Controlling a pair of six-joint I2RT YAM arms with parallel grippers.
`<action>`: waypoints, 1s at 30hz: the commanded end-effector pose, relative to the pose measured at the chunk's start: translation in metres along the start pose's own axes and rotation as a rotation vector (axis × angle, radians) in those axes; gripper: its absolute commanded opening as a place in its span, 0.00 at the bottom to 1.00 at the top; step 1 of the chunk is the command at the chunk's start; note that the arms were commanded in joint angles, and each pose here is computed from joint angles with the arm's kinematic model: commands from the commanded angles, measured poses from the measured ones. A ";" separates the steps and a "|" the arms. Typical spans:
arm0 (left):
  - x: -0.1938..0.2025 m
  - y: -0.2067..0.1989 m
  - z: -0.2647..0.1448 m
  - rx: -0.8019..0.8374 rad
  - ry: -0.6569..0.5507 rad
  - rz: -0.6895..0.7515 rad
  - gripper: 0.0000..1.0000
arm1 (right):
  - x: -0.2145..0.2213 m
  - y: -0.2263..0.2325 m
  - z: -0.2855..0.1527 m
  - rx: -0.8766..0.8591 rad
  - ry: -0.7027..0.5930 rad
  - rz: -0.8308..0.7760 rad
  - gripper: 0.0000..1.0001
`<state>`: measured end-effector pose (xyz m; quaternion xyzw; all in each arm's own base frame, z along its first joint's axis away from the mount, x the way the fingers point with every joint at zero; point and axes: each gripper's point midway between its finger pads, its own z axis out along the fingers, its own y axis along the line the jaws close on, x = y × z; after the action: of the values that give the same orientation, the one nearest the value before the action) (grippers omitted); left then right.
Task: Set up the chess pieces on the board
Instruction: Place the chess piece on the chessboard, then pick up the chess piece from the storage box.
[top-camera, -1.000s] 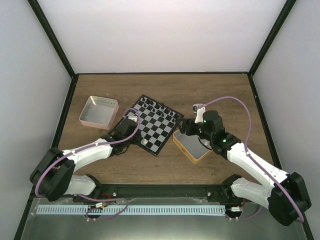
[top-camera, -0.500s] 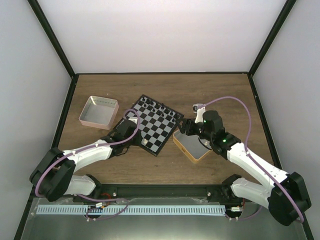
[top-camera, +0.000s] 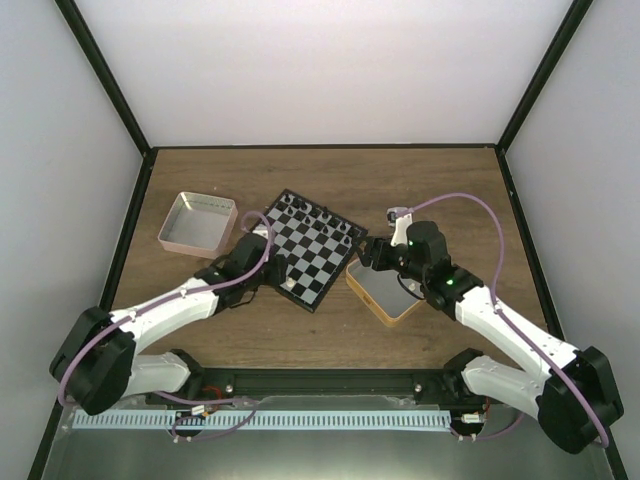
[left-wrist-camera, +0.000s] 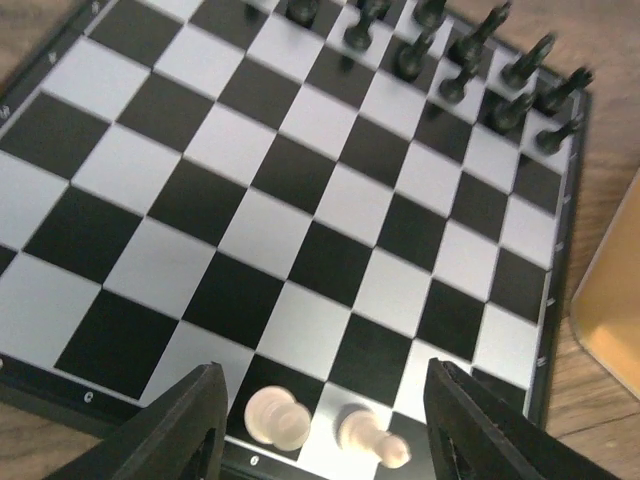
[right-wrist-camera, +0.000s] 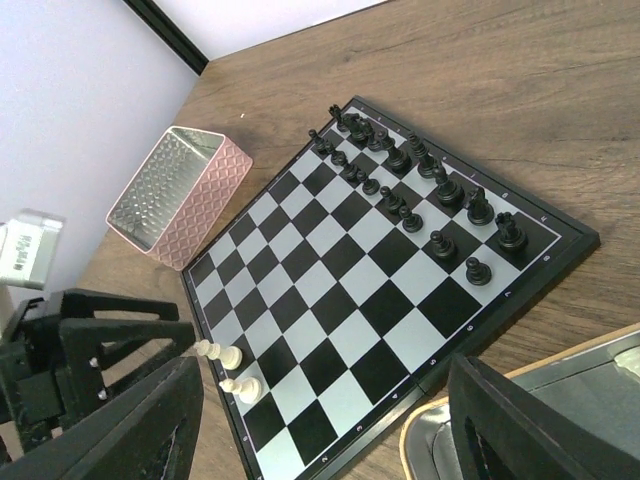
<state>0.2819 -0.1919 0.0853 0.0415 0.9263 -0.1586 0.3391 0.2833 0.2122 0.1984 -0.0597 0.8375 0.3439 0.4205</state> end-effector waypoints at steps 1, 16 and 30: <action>-0.023 -0.006 -0.014 0.005 -0.063 -0.024 0.58 | -0.004 0.002 -0.005 0.004 -0.022 0.002 0.69; -0.044 -0.013 -0.028 0.055 -0.075 -0.059 0.62 | -0.001 -0.040 -0.013 0.250 -0.020 0.081 0.66; -0.168 -0.034 -0.169 0.096 -0.551 0.081 0.70 | 0.025 -0.126 -0.018 0.609 0.044 0.213 0.50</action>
<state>0.3028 -0.1772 0.2742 0.0229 0.8304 -0.2160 0.5132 0.2969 0.1318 0.1239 0.0998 0.9164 0.1441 0.3599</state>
